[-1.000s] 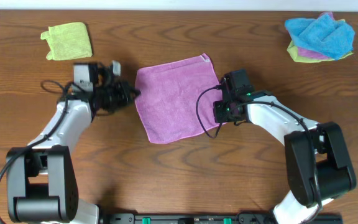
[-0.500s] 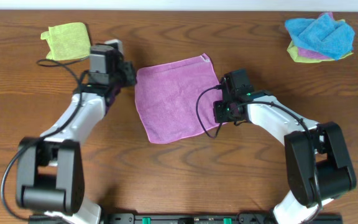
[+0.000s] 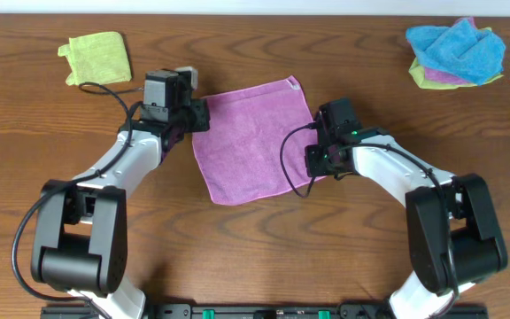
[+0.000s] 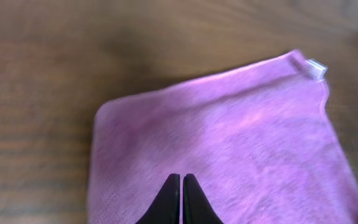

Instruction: Fold the cloth

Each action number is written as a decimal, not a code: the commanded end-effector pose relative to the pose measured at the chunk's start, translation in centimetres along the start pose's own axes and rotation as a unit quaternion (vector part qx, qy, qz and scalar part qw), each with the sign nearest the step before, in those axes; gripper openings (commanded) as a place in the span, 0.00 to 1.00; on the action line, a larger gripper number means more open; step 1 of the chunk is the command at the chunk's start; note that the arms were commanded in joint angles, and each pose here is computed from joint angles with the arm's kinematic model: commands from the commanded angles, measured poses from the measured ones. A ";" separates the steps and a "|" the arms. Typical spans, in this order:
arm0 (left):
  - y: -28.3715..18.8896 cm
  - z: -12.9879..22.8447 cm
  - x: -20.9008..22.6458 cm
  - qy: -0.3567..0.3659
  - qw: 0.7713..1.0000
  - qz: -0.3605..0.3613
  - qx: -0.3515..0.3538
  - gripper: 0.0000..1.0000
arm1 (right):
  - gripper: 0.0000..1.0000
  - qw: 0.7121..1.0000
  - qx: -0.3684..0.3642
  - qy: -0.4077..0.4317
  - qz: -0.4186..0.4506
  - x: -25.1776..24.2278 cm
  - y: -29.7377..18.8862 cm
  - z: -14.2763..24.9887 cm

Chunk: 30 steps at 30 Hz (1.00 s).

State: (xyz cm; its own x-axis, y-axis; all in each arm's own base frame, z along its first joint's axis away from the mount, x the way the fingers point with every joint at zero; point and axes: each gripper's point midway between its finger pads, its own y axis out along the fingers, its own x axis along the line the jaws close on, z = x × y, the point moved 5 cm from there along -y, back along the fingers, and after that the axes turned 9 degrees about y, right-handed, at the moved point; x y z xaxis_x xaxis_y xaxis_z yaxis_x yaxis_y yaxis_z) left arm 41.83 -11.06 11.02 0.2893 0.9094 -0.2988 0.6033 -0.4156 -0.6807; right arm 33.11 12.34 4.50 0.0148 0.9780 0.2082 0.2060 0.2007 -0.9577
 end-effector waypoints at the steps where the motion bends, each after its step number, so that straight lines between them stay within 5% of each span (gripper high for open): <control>1: 0.4 -0.6 -0.9 0.048 0.999 -0.016 -0.011 0.06 | 0.02 1.000 0.011 0.008 0.019 -0.6 0.5 0.5; 12: 2.4 1.5 0.8 0.077 0.993 -0.090 0.025 0.06 | 0.02 0.999 0.023 0.010 0.023 -0.8 0.5 1.0; 30: 6.3 2.4 2.0 0.096 0.992 -0.087 -0.001 0.05 | 0.02 0.996 0.076 0.033 0.043 -1.4 0.3 3.1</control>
State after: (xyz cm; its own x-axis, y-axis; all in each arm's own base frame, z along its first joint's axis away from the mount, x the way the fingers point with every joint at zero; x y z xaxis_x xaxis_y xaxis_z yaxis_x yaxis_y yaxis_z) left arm 43.91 -11.89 4.88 0.3119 0.9480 -0.0631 0.6493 -0.2611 -0.7143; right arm 31.37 11.76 4.44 0.0551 0.9831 0.1745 0.1090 0.1678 -0.9798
